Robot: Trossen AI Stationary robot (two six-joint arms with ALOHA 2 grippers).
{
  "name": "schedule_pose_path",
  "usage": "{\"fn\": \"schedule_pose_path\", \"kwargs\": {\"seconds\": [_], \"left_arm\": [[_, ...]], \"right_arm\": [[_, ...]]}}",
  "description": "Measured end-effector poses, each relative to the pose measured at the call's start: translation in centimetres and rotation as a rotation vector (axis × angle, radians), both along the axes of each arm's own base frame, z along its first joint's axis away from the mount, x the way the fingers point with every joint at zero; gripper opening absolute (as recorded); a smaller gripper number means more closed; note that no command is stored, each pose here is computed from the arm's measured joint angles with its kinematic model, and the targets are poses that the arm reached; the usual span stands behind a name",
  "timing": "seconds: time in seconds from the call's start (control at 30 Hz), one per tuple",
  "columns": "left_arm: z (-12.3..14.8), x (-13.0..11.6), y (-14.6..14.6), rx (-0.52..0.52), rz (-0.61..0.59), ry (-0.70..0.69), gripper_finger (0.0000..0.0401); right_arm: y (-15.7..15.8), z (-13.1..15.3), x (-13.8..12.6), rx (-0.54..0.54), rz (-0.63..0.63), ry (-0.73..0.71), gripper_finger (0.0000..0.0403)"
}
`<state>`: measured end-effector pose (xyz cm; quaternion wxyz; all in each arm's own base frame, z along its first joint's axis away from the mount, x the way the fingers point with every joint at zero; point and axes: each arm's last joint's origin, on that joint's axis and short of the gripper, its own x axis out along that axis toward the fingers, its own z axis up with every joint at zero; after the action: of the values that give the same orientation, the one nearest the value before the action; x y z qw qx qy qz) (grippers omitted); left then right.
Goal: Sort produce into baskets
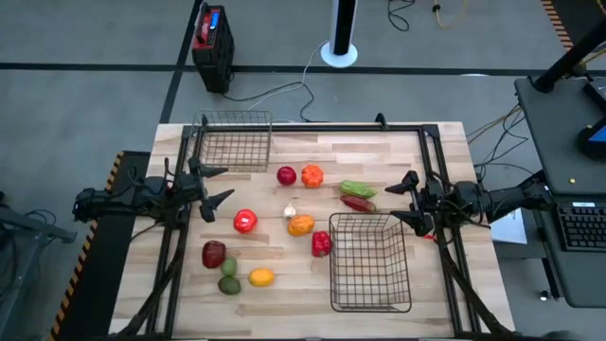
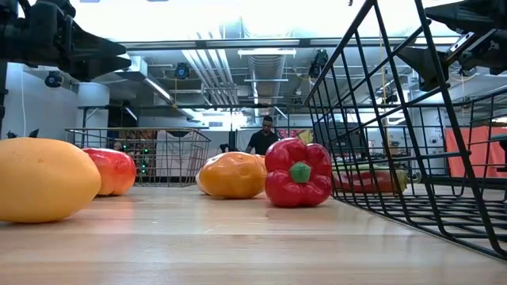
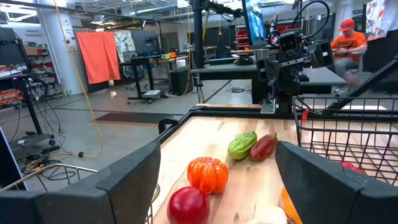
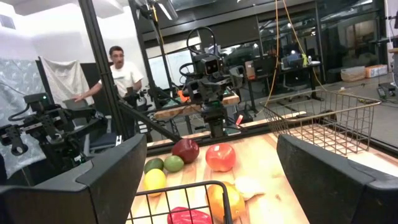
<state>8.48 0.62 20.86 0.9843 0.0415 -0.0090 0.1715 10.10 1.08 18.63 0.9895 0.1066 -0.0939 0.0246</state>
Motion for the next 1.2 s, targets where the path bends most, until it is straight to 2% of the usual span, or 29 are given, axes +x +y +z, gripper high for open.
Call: {"fn": "schedule_pose_path", "kwargs": {"seconds": [1.2], "left_arm": [[0.0,0.0,0.0,0.0,0.0,0.0,0.03]], "right_arm": [[0.0,-0.01,0.0,0.0,0.0,0.0,0.0352]]}}
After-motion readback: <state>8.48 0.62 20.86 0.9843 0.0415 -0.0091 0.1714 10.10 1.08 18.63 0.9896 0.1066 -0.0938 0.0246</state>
